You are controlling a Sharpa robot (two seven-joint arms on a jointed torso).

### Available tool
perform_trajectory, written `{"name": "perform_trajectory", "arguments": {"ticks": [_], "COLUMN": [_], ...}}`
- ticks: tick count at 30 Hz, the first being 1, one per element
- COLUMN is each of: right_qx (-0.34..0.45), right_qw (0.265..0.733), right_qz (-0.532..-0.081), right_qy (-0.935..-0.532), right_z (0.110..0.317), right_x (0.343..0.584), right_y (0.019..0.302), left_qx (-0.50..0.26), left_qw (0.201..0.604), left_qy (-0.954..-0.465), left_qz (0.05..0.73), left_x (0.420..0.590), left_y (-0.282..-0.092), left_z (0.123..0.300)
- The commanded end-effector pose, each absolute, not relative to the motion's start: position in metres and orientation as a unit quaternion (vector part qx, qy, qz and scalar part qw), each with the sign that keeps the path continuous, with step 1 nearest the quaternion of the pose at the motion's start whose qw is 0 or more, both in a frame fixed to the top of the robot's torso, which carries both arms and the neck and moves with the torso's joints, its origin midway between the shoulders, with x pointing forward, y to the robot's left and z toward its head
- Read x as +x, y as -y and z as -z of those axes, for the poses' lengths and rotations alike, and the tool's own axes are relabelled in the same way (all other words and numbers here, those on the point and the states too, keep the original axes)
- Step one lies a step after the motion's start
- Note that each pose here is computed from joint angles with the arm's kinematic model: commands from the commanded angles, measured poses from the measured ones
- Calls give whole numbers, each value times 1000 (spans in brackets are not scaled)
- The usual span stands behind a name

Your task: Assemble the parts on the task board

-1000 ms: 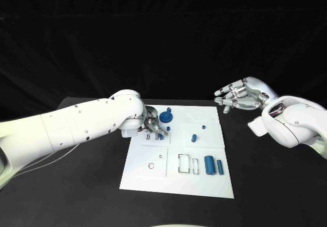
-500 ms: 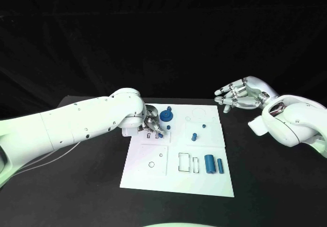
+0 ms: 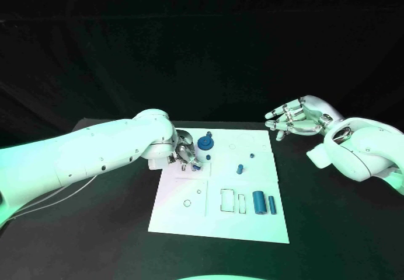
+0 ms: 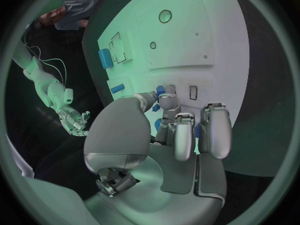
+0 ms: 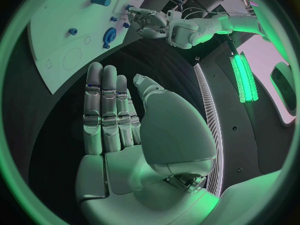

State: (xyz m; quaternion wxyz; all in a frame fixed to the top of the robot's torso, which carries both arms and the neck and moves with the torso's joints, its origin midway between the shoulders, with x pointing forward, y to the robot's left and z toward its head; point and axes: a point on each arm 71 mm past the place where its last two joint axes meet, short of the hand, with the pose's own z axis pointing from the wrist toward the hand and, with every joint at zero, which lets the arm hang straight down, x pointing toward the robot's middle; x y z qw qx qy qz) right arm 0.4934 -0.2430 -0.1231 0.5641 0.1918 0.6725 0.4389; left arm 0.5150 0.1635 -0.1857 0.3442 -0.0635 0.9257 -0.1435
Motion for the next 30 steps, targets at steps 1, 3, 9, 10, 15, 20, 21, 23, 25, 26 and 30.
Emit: {"name": "perform_trajectory", "arguments": {"ticks": [1, 3, 9, 10, 15, 20, 21, 23, 25, 26, 30], "right_qx": [194, 194, 194, 194, 191, 187, 187, 186, 187, 187, 187], "right_qw": [559, 558, 557, 557, 558, 560, 560, 560, 559, 559, 558], "right_qz": [-437, -437, -436, -436, -435, -434, -434, -433, -434, -434, -434], "right_qy": [-678, -678, -680, -680, -680, -681, -681, -681, -681, -681, -682], "right_z": [124, 124, 125, 125, 125, 125, 125, 126, 126, 126, 126], "right_x": [494, 494, 494, 494, 494, 494, 494, 494, 494, 494, 494], "right_y": [244, 244, 244, 244, 245, 245, 245, 245, 245, 245, 245], "left_qx": [-112, -127, -144, -142, -124, -107, -104, -96, -89, -88, -76], "left_qw": [351, 358, 380, 383, 403, 410, 409, 409, 409, 409, 407], "left_qy": [-913, -907, -895, -895, -892, -894, -895, -897, -898, -898, -901], "left_qz": [177, 183, 183, 181, 162, 147, 144, 140, 136, 135, 128], "left_x": [515, 514, 510, 510, 508, 508, 508, 508, 507, 507, 506], "left_y": [-165, -167, -173, -174, -178, -180, -180, -179, -178, -177, -174], "left_z": [183, 182, 181, 181, 183, 185, 185, 186, 188, 188, 193]}}
